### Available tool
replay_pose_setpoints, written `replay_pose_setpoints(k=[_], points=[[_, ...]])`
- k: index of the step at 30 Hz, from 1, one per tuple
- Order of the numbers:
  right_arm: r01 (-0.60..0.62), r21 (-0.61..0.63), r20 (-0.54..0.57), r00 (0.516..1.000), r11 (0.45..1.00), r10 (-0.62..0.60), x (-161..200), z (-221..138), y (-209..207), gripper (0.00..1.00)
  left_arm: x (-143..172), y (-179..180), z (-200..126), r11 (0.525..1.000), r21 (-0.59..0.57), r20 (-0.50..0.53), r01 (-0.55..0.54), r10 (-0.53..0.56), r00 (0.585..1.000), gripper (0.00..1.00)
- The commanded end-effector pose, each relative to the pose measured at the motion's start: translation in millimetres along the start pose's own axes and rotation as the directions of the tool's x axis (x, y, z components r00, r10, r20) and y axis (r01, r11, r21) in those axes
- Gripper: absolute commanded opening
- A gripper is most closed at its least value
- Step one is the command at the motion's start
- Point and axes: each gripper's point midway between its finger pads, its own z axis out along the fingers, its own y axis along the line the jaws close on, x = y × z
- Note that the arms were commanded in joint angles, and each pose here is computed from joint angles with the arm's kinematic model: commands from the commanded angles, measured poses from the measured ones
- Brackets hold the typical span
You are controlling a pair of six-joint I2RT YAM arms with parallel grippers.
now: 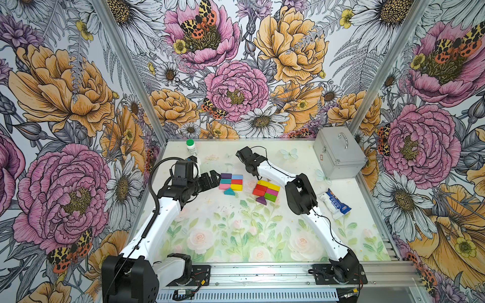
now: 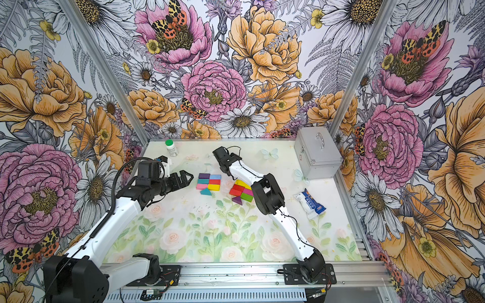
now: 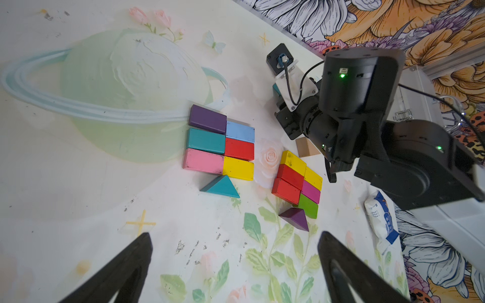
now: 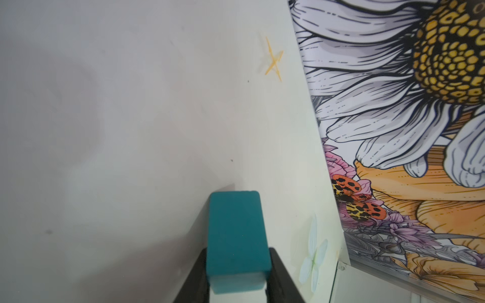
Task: Assemble a piece of candy with building blocks
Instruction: Adjust the building block at the center of the board.
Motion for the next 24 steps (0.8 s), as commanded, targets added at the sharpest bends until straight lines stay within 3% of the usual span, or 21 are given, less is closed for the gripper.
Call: replay_pose_setpoints(k=[1, 24], points=[[0.051, -0.060, -0.053, 0.997, 0.997, -0.054, 17, -3, 22, 0.25, -2, -2, -1, 1.000, 0.027, 0.008, -0.003, 0.003, 1.000, 0.99], [-0.008, -0.132, -0.026, 1.000, 0.991, 0.005, 15, -26, 40, 0.41, 0, -3, -3, 1.000, 0.031, 0.012, -0.003, 0.003, 1.000, 0.99]])
